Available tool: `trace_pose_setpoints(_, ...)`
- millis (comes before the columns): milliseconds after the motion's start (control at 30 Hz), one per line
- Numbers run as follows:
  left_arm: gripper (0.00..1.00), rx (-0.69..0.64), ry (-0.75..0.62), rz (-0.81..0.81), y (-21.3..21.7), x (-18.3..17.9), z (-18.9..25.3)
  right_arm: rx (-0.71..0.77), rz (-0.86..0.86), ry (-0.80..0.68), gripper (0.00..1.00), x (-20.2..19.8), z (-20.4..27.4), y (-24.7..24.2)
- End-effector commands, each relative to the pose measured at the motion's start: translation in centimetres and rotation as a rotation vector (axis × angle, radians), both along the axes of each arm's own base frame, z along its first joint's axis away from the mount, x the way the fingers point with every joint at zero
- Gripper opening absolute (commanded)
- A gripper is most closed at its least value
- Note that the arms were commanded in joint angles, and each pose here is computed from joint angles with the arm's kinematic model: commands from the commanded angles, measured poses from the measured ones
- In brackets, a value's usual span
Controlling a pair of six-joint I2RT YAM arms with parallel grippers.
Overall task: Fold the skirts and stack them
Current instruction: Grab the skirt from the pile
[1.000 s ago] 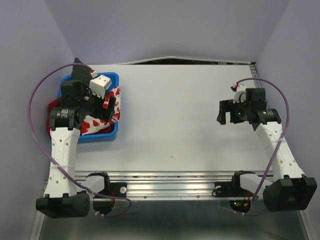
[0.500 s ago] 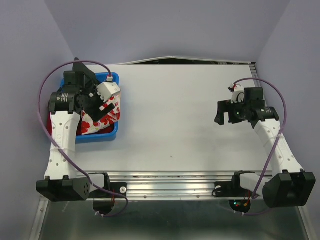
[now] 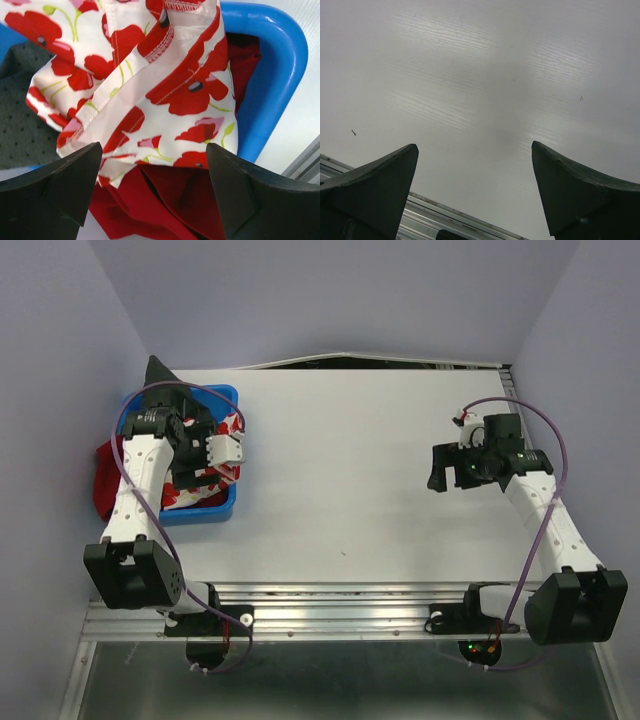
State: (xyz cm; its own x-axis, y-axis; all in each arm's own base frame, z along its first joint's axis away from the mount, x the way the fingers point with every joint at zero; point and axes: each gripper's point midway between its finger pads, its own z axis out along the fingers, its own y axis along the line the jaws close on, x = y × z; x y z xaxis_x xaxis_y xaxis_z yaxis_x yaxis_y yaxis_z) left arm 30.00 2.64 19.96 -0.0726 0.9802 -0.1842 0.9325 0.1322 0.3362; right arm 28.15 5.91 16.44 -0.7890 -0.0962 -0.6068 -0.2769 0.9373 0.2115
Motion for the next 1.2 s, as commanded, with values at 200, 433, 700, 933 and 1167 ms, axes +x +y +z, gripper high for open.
trace_pose_setpoints(200, 0.97, -0.008, 0.098, -0.163, -0.7, 2.6, -3.1, -0.003, 0.012, -0.006, 1.0, 0.9, 0.3, -0.1)
trace_pose_setpoints(433, 0.69, -0.024, 0.15, -0.174, -1.0, 2.2, -4.7, 0.0, 0.02, 0.001, 1.0, 1.0, 0.4, 0.0)
trace_pose_setpoints(700, 0.0, -0.156, -0.09, -0.118, -3.2, 1.6, 2.9, 0.029, 0.03, -0.02, 1.0, 0.9, 1.0, 0.5)
trace_pose_setpoints(933, 0.0, -0.282, -0.259, -0.109, -5.4, 0.6, 9.2, 0.052, 0.042, -0.039, 1.0, 1.0, 1.8, 1.0)
trace_pose_setpoints(1167, 0.0, -0.453, -0.353, -0.041, -7.4, 1.8, 14.1, 0.041, 0.032, -0.062, 1.0, 1.0, 2.1, 0.7)
